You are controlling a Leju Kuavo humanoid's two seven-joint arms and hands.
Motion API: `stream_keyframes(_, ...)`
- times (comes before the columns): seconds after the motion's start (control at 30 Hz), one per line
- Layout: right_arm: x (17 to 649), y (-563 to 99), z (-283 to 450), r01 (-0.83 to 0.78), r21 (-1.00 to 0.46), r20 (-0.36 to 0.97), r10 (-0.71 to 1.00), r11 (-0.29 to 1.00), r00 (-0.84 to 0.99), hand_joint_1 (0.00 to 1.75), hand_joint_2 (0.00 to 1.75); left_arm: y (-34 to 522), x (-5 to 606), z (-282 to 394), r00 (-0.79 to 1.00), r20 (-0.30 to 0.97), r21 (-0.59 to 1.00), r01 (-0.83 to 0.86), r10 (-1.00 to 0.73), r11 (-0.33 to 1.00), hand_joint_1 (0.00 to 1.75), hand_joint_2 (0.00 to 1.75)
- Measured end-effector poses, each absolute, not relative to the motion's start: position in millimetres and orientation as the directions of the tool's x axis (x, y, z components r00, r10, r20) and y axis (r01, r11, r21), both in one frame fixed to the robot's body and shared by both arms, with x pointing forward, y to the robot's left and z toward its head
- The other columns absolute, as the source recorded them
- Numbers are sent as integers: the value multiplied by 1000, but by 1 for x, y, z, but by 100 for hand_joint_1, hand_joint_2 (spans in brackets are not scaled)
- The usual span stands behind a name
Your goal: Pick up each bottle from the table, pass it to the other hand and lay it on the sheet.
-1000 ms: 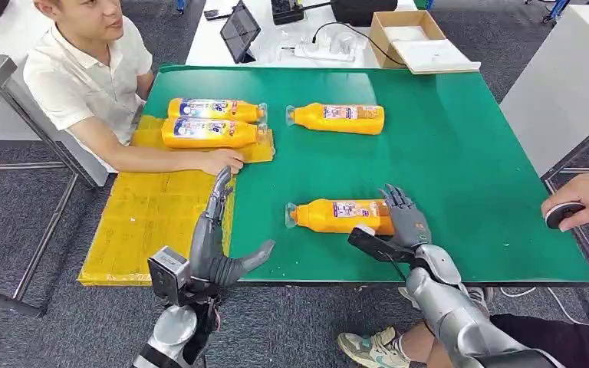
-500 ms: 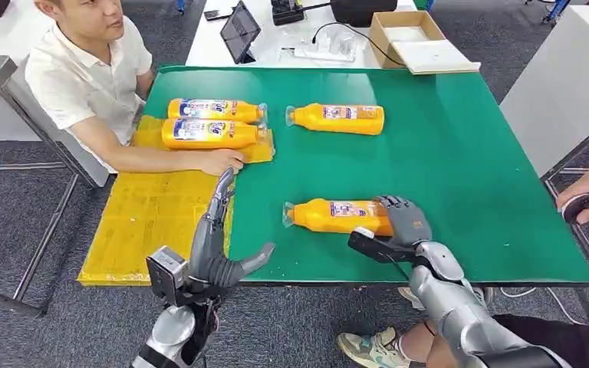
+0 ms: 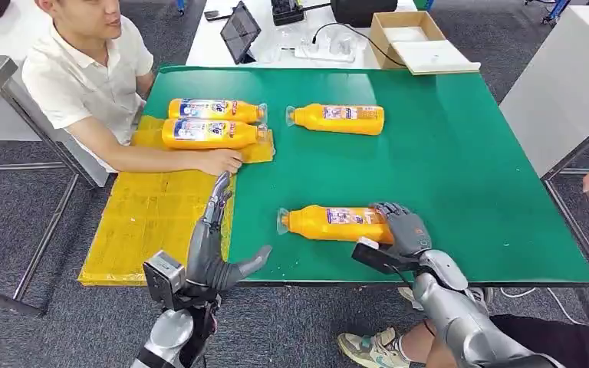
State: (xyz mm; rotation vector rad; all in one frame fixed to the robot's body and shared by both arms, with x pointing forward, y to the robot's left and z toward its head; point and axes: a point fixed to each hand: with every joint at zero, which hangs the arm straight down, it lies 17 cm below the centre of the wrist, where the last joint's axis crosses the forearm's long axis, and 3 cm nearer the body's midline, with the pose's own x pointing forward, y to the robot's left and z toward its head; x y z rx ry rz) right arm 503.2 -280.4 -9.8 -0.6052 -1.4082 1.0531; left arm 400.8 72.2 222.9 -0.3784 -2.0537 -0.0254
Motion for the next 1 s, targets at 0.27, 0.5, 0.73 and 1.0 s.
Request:
stream_keyframes(0.27, 499, -274, 12, -117, -782, 623, 763, 612, -170, 175, 175, 91, 405, 228, -437, 825, -270, 252, 359, 929, 0, 175)
stream_keyframes(0.5, 488, -259, 31, -41, -714, 690, 693, 699, -210, 175, 175, 121, 406, 232, -459, 796, -347, 189, 395, 919, 0, 175)
stream_keyframes(0.73, 466, -250, 71, 75, -594, 757, 588, 801, -286, 175, 175, 160, 397, 236, -498, 748, -442, 121, 440, 889, 0, 175)
stream_keyframes(1.0, 437, -241, 118, 157, -480, 778, 502, 863, -379, 175, 175, 170, 390, 221, -457, 802, -389, 88, 384, 917, 0, 175)
